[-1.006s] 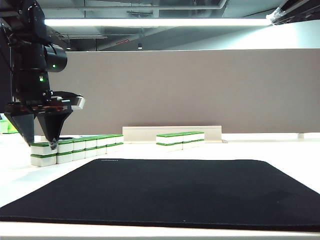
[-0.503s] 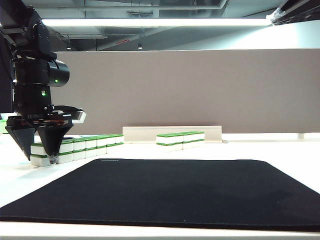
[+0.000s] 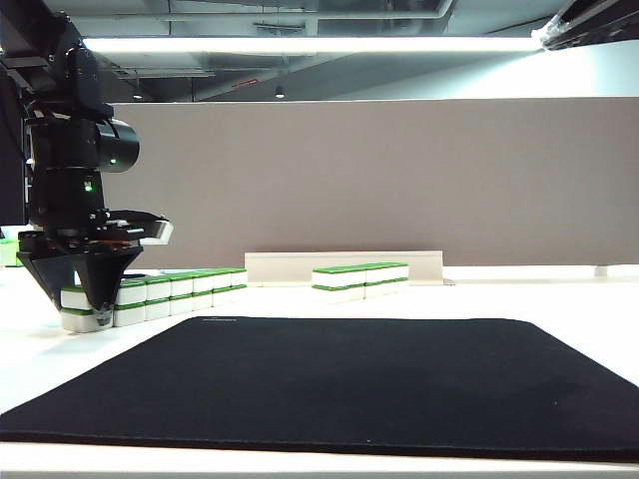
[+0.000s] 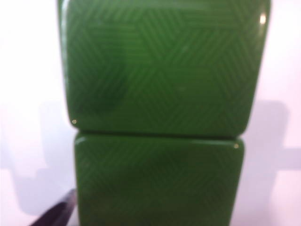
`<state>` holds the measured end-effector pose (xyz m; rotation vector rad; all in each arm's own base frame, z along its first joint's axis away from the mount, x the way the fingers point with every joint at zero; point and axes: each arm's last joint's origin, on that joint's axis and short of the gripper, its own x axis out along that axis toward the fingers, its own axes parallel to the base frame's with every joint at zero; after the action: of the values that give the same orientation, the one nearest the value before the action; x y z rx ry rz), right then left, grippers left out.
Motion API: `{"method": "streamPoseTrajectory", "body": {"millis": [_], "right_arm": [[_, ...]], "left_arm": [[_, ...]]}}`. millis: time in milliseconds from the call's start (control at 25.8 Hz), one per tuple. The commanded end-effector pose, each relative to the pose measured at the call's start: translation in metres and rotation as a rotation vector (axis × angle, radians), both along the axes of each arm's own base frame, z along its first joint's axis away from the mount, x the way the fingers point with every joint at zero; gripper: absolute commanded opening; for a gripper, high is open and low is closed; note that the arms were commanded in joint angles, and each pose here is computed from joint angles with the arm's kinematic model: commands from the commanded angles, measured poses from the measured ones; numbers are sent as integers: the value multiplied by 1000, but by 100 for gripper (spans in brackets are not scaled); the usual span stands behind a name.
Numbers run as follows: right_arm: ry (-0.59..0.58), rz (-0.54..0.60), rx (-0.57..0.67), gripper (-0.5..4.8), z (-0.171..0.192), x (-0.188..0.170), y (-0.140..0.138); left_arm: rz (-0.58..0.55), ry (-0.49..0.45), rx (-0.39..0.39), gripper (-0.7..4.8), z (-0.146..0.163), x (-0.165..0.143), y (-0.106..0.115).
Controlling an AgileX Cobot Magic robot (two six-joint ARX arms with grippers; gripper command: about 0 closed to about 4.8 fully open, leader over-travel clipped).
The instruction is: Take a mahjong tile from the mahjong wall and then place it on the table close to you.
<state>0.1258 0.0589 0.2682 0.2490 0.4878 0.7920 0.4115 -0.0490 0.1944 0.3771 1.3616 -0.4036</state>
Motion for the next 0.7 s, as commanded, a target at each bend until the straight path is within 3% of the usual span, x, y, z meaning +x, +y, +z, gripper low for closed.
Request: {"method": "streamPoseTrajectory", "body": {"millis": [39, 464, 580, 696], "right_arm": [[-20, 0, 4, -1, 3, 0, 0], [-21, 0, 4, -1, 3, 0, 0], [-21, 0, 4, -1, 3, 0, 0], [-21, 0, 4, -1, 3, 0, 0]], "left_arm": [[-2, -2, 0, 304, 0, 0, 0], [-1, 53, 6, 300, -15, 2, -1], [-1, 52, 6, 236, -14, 2, -1], [0, 59, 7, 236, -14, 1, 0]]}}
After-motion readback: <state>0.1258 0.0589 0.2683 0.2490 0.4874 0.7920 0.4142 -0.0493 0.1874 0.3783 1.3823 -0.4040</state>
